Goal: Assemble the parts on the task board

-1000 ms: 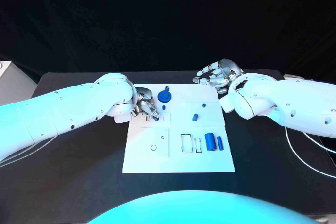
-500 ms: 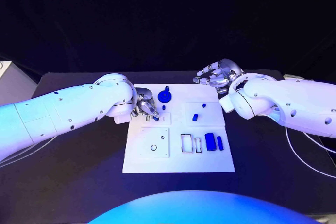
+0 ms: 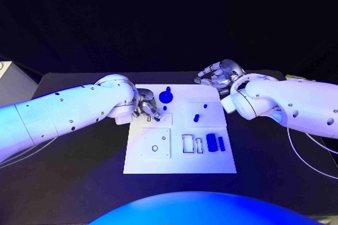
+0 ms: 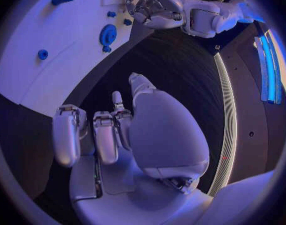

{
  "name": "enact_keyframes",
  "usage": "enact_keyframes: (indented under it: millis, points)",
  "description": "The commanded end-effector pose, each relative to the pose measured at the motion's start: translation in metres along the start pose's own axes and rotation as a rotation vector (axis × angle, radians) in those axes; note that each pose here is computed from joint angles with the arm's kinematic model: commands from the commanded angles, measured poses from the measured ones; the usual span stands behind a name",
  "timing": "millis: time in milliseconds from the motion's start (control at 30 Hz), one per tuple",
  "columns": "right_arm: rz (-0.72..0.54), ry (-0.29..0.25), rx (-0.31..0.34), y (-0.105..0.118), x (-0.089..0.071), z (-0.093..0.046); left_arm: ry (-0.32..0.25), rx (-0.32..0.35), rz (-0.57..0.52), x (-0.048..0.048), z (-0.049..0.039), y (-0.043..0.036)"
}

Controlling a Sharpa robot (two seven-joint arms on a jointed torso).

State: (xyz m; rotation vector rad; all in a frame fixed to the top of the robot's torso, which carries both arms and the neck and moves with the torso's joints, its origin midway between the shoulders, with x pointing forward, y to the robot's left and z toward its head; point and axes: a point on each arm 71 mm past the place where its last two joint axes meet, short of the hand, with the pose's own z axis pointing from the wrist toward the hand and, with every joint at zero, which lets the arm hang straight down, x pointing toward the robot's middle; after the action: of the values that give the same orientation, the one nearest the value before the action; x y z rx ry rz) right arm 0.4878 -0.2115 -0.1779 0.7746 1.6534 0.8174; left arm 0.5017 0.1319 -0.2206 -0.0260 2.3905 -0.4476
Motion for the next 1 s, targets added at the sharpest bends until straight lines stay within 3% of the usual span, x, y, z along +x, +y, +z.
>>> enact_keyframes:
  millis: [33, 667, 1000]
  points:
    - [-0.011, 0.015, -0.010, 0.0007, 0.0013, -0.0003, 0.006, -0.001, 0.013, 0.0030, 0.0015, -0.0008]
    - [-0.011, 0.014, -0.009, 0.0001, 0.0005, -0.0007, 0.011, -0.013, 0.016, 0.0061, 0.0059, 0.0014]
    - [-0.011, 0.012, -0.009, -0.0003, -0.0002, -0.0008, -0.019, -0.004, -0.007, 0.0070, 0.0014, 0.0033]
